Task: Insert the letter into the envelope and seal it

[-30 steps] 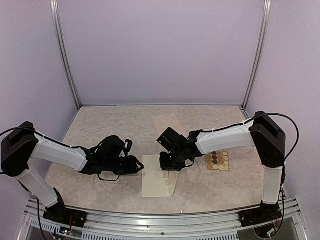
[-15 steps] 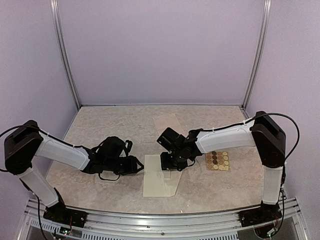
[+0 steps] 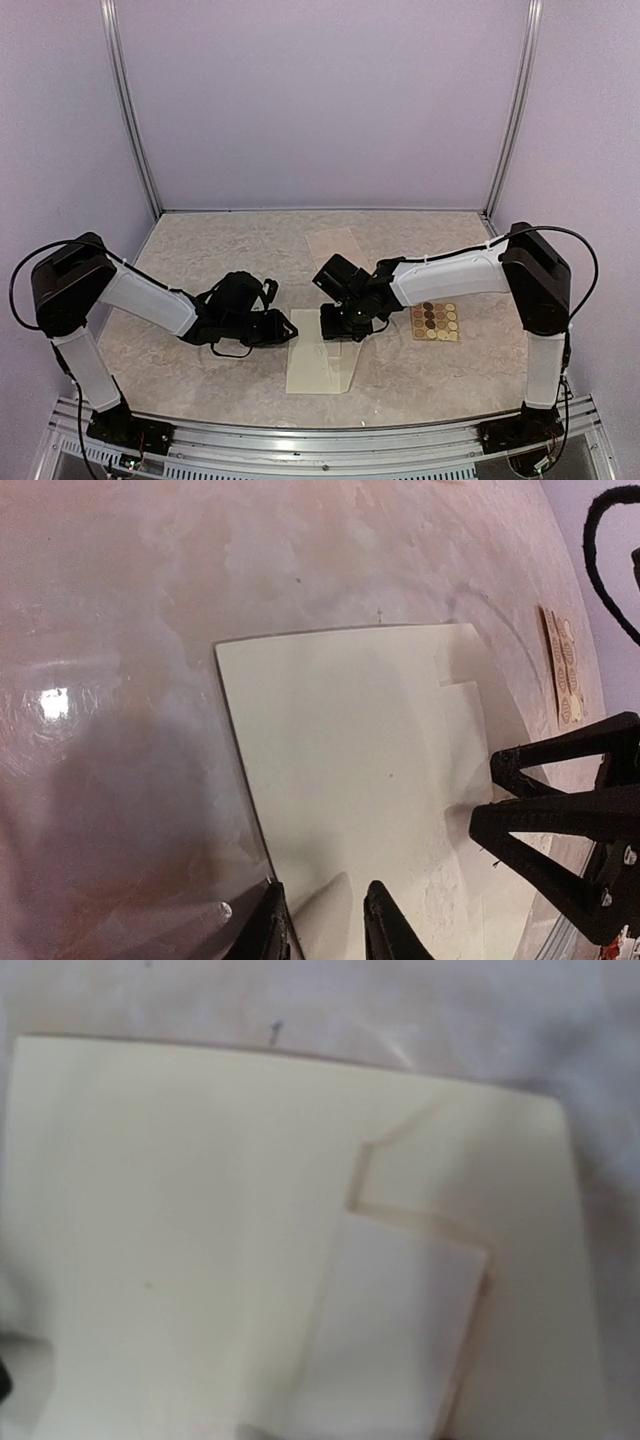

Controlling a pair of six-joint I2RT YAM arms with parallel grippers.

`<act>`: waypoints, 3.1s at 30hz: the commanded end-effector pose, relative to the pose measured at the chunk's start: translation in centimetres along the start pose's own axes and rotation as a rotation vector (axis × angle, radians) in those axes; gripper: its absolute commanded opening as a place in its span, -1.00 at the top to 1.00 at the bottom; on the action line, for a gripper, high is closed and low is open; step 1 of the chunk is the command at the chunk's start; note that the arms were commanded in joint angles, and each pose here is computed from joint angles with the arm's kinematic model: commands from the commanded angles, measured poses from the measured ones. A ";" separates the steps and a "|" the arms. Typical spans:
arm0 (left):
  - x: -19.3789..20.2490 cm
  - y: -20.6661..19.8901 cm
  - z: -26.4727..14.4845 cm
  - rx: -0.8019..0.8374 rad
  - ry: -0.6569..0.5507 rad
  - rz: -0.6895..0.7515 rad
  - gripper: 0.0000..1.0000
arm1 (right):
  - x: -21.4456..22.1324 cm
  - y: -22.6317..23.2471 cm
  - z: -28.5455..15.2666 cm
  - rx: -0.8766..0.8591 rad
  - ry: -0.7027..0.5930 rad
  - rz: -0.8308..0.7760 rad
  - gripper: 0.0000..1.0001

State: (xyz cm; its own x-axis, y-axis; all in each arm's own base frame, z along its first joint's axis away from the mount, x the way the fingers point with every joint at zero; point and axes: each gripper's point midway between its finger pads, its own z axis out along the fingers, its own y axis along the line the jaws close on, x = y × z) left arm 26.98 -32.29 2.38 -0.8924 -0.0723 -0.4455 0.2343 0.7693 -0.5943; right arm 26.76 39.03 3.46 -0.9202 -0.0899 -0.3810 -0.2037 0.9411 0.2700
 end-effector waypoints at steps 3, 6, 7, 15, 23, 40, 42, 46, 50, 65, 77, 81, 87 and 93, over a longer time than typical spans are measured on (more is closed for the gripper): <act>1.2 1.1 0.9 -0.017 0.043 -0.006 0.52 | 0.1 1.3 1.3 -0.033 0.021 -0.014 0.10; 1.3 1.2 1.0 -0.017 0.046 -0.006 0.57 | 0.3 1.5 1.6 -0.044 0.034 -0.014 0.11; 1.4 1.2 1.0 -0.017 0.049 -0.006 0.58 | 0.4 1.6 1.7 -0.047 0.036 -0.012 0.11; 1.7 1.0 1.0 -0.009 0.056 -0.009 0.62 | 0.2 3.0 1.7 -0.113 0.044 -0.007 0.13; 1.3 1.1 -0.4 -0.025 0.017 -0.014 0.51 | -0.5 2.4 -0.6 -0.097 0.001 0.009 0.05; 3.9 -0.6 -2.0 0.065 0.065 -0.042 0.28 | 2.8 2.0 -1.9 -0.104 0.052 0.026 0.06; 4.2 -0.9 -2.0 0.077 0.068 -0.046 0.28 | 3.1 1.8 -1.8 -0.093 0.056 0.029 0.06; 4.9 -1.0 -1.8 0.075 0.082 -0.041 0.29 | 3.6 1.3 -1.3 -0.078 0.072 0.037 0.04; 5.5 -1.1 -1.7 0.078 0.089 -0.045 0.29 | 4.0 1.1 -0.9 -0.066 0.084 0.041 0.03; 6.2 -1.0 -1.4 0.071 0.101 -0.049 0.30 | 4.7 1.4 0.2 -0.076 0.110 0.035 -0.01; 6.5 -1.4 -1.2 0.080 0.114 -0.044 0.31 | 5.1 3.2 0.4 -0.127 0.136 0.020 0.01; 6.6 -1.6 -1.1 0.083 0.116 -0.045 0.32 | 5.1 3.7 0.5 -0.134 0.137 0.014 0.01; 6.7 -1.9 -1.1 0.088 0.120 -0.045 0.34 | 5.0 4.2 0.5 -0.146 0.138 0.010 0.01; 6.8 -2.1 -1.3 0.091 0.114 -0.048 0.35 | 5.1 4.6 0.1 -0.185 0.136 0.026 0.01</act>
State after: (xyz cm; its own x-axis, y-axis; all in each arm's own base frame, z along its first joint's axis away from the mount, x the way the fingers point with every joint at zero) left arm 21.17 -33.68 2.63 -0.9269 -0.0606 -0.3705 0.2294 0.6897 -0.6868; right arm 22.43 41.88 3.09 -0.9555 -0.0995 -0.2778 -0.2095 0.8917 0.4012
